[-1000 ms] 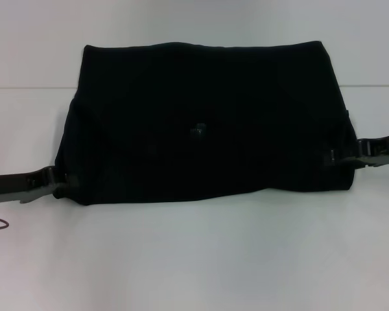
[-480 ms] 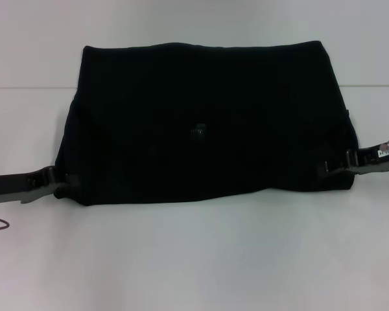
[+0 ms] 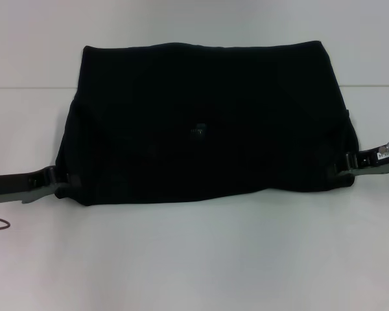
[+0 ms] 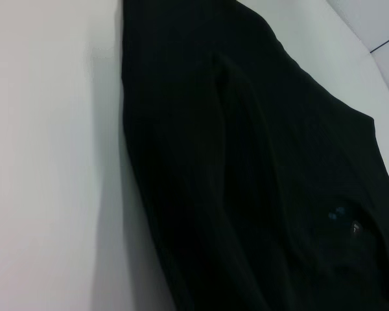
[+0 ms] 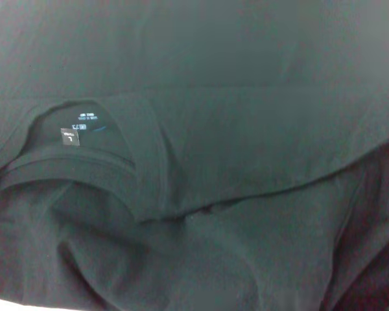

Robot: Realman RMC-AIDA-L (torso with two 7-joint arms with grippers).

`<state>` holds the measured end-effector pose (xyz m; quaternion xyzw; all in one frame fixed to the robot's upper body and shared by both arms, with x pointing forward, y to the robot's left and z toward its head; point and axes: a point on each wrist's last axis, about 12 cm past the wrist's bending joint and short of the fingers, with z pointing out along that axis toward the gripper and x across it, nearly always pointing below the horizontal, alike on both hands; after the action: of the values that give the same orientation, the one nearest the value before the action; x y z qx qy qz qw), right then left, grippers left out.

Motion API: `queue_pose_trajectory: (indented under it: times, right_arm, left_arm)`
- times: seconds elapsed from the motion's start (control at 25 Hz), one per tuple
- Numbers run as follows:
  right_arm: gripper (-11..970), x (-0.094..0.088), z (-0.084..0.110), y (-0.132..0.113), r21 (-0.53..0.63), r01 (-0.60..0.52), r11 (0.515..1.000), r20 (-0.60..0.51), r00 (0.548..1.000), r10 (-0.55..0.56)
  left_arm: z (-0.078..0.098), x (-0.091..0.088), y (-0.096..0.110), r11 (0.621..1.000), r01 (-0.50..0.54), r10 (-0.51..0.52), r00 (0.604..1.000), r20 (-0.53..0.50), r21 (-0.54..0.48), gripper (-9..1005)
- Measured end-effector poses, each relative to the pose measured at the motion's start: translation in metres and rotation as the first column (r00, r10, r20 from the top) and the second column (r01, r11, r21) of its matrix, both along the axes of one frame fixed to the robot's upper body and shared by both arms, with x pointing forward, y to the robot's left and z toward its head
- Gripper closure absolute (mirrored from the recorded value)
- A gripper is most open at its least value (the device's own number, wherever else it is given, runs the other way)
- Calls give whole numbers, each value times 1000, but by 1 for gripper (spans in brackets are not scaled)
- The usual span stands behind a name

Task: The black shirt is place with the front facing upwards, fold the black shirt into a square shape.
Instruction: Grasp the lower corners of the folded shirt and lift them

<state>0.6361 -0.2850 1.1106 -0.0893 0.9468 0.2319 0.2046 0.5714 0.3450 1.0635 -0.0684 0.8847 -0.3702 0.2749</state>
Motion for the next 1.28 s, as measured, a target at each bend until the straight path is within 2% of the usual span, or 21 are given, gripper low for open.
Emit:
queue_pose_trajectory:
  times: [0.28, 0.52, 0.88, 1.12, 1.28]
  right_arm:
    - [944, -1, 3, -4, -2, -18, 1000, -7, 1000, 18]
    - [947, -16, 17, -26, 3, -133, 991, -39, 990, 133]
    - [946, -55, 20, -62, 30, -291, 956, -117, 949, 293]
    - [947, -80, 16, -66, 86, -431, 898, -168, 883, 439]
    - [947, -95, 11, -72, 97, -486, 869, -228, 839, 494]
  left_arm:
    - [2, -2, -1, 1000, 19, -19, 1000, -5, -16, 976]
    - [12, -12, 0, 990, 119, -121, 992, -20, -77, 969]
    - [26, -46, 19, 952, 260, -271, 961, -49, -159, 958]
    - [28, -62, 15, 901, 388, -410, 908, -87, -195, 950]
    - [28, -72, 13, 866, 454, -485, 866, -124, -210, 946]
